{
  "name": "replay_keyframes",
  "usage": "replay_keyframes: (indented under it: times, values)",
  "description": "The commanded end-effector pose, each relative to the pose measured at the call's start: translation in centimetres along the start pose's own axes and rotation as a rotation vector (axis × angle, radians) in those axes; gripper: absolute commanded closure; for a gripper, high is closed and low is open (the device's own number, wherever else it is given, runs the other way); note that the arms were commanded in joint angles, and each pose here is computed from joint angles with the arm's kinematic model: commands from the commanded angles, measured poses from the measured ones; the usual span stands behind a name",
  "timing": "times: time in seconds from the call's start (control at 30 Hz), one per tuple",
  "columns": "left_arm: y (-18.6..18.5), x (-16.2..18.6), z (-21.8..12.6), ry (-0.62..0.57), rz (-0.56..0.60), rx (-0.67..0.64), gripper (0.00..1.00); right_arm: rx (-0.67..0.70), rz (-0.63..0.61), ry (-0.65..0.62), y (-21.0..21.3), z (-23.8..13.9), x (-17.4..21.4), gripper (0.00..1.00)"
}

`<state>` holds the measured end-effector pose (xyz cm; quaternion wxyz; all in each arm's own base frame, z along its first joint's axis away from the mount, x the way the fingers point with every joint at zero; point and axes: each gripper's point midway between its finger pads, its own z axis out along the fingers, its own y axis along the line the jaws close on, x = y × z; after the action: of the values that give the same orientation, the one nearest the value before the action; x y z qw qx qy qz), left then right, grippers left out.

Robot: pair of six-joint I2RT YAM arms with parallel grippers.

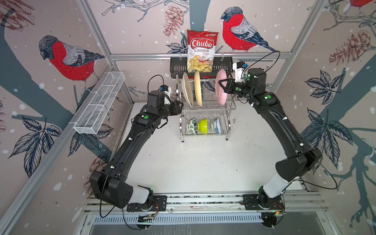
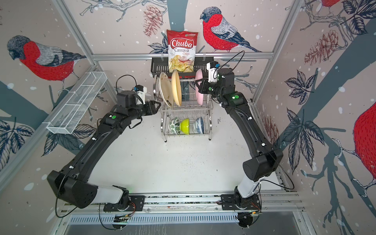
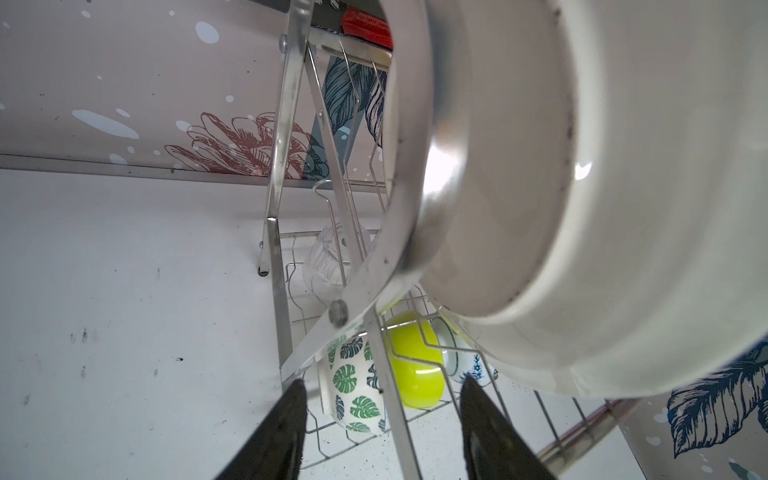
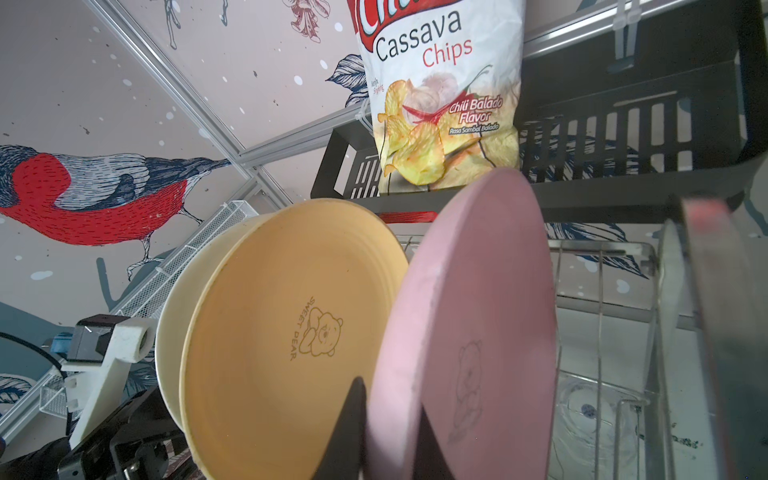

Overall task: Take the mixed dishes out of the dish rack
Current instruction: 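Close the right gripper on the pink plate while the left straddles the white plate, then lift the pink plate out with the right gripper while the left draws back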

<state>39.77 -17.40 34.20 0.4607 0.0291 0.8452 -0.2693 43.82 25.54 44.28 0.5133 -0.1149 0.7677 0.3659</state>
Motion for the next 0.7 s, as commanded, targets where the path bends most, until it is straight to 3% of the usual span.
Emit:
replay_keyframes:
  times: [0.0,0.67]
  values:
    - [-0.4,-0.2,0.2,-0.011,0.006,0.023,0.42,-0.026,0.011,0.008,0.6,-0.2,0.1,0.88]
    - [-0.5,-0.4,0.1,-0.013,0.006,0.022,0.42,-0.130,-0.001,-0.104,4.7,-3.0,-4.4,0.95]
